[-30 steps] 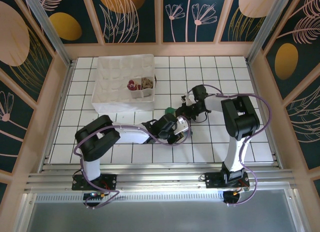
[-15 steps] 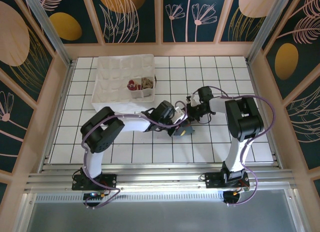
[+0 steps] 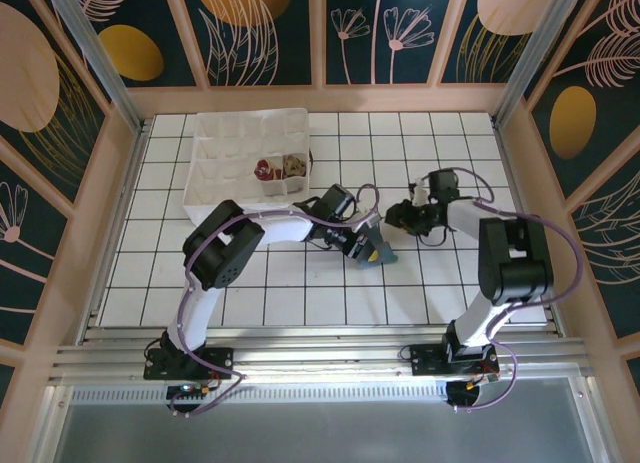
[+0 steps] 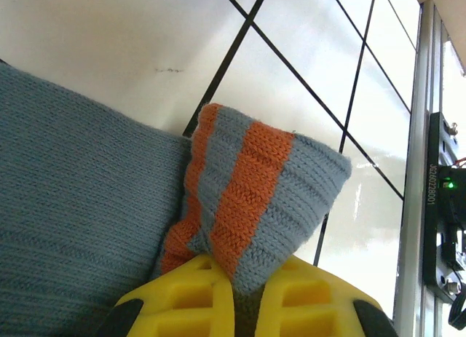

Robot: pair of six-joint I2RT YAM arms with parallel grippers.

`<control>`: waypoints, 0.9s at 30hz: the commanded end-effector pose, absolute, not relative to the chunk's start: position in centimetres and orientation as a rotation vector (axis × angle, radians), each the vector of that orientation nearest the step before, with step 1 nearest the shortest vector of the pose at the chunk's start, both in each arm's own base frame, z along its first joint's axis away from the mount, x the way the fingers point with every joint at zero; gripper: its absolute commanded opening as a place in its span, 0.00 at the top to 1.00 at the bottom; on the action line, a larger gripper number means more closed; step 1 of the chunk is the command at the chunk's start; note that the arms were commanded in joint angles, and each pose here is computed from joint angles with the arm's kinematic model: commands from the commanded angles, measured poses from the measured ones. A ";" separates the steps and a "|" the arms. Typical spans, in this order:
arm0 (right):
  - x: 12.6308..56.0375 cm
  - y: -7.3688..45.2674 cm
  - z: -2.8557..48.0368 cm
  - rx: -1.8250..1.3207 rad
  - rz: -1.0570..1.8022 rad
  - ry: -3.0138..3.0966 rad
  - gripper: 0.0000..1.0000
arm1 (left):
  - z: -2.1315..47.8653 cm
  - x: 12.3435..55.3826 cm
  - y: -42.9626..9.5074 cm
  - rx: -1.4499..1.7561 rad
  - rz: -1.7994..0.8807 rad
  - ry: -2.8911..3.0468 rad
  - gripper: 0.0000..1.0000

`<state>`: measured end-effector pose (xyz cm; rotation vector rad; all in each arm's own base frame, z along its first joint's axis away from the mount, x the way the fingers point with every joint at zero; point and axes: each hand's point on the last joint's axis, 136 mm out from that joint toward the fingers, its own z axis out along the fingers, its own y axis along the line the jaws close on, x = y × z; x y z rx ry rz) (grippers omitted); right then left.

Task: Roll the socks

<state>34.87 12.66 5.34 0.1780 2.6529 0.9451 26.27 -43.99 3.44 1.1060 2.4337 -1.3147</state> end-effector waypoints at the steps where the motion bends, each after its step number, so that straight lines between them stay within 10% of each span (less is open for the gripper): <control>1: 34.0 11.9 7.5 0.164 0.942 2.595 0.62 | -5.1 23.6 -38.7 1.010 -1.101 2.869 1.00; 17: 27.7 15.6 5.0 0.047 1.034 2.705 0.59 | -6.0 26.2 -38.4 0.924 -1.034 2.943 0.99; 27: 27.2 14.5 0.9 0.124 0.876 2.873 0.77 | -4.5 27.9 -38.6 1.016 -0.962 2.807 0.91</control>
